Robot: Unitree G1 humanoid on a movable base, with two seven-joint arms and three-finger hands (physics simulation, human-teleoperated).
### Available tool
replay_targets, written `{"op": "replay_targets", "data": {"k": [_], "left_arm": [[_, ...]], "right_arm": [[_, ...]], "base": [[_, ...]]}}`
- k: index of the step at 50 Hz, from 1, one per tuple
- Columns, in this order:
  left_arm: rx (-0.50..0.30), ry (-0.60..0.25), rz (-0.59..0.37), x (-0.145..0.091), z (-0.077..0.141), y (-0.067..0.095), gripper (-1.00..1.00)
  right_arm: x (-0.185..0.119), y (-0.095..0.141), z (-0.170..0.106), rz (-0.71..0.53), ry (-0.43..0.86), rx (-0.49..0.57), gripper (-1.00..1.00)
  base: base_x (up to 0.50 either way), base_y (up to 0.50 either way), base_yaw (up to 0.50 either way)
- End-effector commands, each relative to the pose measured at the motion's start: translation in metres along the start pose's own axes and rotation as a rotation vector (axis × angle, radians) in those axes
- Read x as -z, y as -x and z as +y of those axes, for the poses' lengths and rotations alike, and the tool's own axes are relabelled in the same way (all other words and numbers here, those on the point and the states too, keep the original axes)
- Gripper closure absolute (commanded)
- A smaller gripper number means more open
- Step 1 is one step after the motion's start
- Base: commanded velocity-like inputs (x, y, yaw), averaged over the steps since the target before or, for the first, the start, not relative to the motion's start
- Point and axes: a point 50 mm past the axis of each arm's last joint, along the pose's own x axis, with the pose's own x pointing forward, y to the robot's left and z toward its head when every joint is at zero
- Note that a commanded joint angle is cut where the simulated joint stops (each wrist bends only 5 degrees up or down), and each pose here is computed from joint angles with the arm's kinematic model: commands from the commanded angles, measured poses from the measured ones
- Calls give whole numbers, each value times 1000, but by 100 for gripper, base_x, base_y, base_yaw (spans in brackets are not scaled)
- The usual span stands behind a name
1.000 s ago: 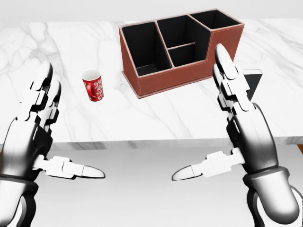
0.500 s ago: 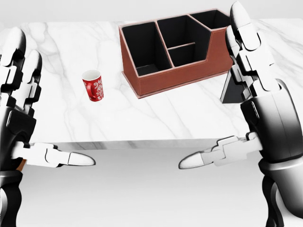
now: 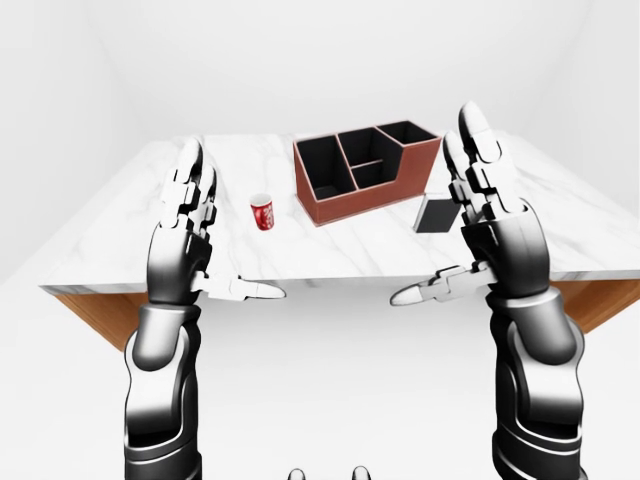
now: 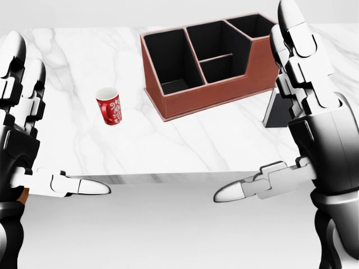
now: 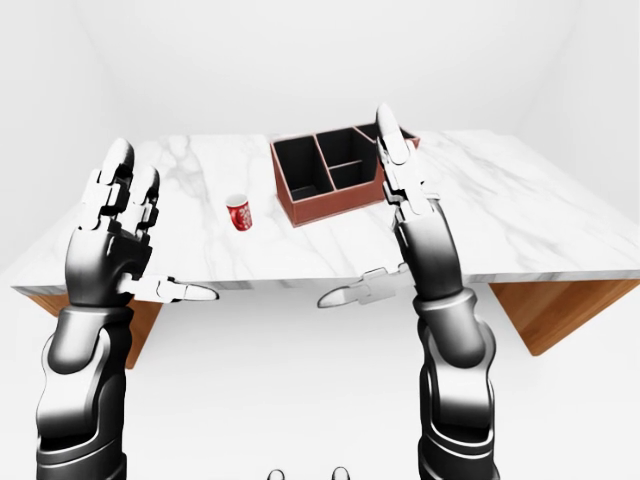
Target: Pick up the book and place it in the left compartment of the caddy.
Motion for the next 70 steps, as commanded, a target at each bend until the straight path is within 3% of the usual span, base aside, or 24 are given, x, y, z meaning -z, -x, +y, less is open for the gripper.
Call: {"op": "replay_targets", "data": {"k": [1,70], "left_arm": [[0,-1,3,0,0,1,-100],[5,-3,15,3,-1,2,-100]], "right_arm": [[-3,0,-1,-15,-7,1,-100],[0,3,1,4,-8,1,-100]], "base": [[26,0,0],[26,0,0]]}}
